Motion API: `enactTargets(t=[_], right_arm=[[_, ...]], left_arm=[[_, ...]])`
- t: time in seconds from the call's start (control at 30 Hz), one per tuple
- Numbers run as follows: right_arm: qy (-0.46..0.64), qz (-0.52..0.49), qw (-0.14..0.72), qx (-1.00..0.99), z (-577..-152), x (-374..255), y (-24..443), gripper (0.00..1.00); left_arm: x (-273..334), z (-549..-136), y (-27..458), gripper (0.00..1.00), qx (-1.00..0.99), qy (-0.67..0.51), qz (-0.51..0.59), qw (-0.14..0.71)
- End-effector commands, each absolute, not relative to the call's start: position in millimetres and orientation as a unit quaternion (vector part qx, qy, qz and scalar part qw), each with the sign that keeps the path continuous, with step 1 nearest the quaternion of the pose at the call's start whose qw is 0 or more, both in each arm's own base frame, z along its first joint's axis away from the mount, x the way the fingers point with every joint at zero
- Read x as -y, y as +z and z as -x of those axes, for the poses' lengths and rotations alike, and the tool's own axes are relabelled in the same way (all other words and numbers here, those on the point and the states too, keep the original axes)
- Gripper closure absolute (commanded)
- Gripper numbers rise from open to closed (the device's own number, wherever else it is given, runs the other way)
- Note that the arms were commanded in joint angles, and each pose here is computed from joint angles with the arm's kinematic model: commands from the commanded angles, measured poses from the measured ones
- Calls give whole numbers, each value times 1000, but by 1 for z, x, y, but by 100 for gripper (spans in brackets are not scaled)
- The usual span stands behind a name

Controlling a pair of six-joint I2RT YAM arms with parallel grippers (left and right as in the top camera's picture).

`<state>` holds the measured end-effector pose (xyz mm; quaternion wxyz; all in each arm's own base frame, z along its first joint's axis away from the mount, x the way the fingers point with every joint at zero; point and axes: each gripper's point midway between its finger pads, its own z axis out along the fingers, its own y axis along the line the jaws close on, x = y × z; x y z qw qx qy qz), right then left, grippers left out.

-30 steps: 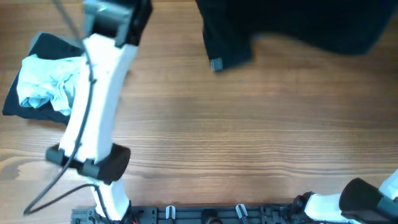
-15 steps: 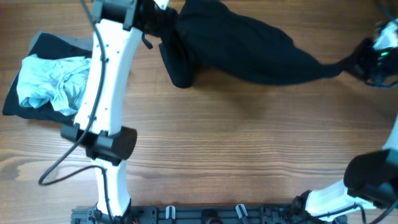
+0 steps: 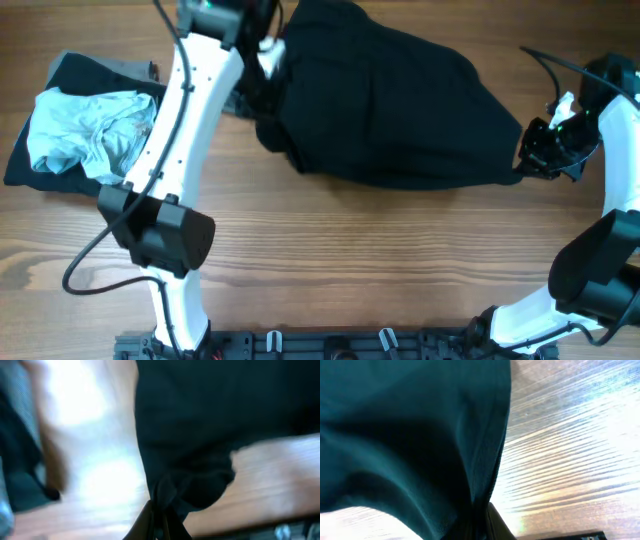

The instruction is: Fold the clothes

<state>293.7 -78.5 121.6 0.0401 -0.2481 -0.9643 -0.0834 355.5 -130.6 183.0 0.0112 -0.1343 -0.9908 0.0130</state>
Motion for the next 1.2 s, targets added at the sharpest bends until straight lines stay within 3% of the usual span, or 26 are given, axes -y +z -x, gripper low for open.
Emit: enactTargets(t=[0.0,0.13,0.2,0.27,0.3,0.4,0.5,0.53,0.57,0.6,0.7,0.83,0.93,1.17], right_arm=[[-28,282,67,957,-274,92,103,90],[-11,304,108,947,-250,90,79,90],[-14,302,134,944,-236,84,71,80],[-14,301,145,942,-229,82,67,76],[-13,301,151,942,-226,81,66,76],[3,298,168,940,-217,84,69,91],[21,301,171,938,-214,89,70,91],[21,302,165,939,-216,90,69,83],[21,303,151,941,-222,92,66,60],[11,307,109,945,-242,95,61,28],[-60,292,54,953,-274,81,58,25],[-71,280,-1,958,-301,86,57,20],[-144,202,-102,963,-350,73,66,16],[-130,181,-215,951,-406,92,70,12]], left_arm=[[122,-307,140,96,986,0,114,120],[120,-267,85,96,974,12,96,204],[117,-246,68,96,967,10,92,237],[111,-231,59,96,960,3,90,264],[108,-224,55,96,957,-1,89,276],[102,-207,51,96,949,-8,85,305],[101,-205,49,96,948,-9,85,306],[101,-207,48,96,950,-9,85,302],[100,-208,47,96,951,-10,86,298],[96,-212,46,96,953,-19,86,291],[71,-212,50,96,952,-74,38,296],[22,-215,53,96,942,-178,-49,281],[4,-208,46,96,936,-171,-92,294],[1,-215,31,95,943,-143,-119,275]])
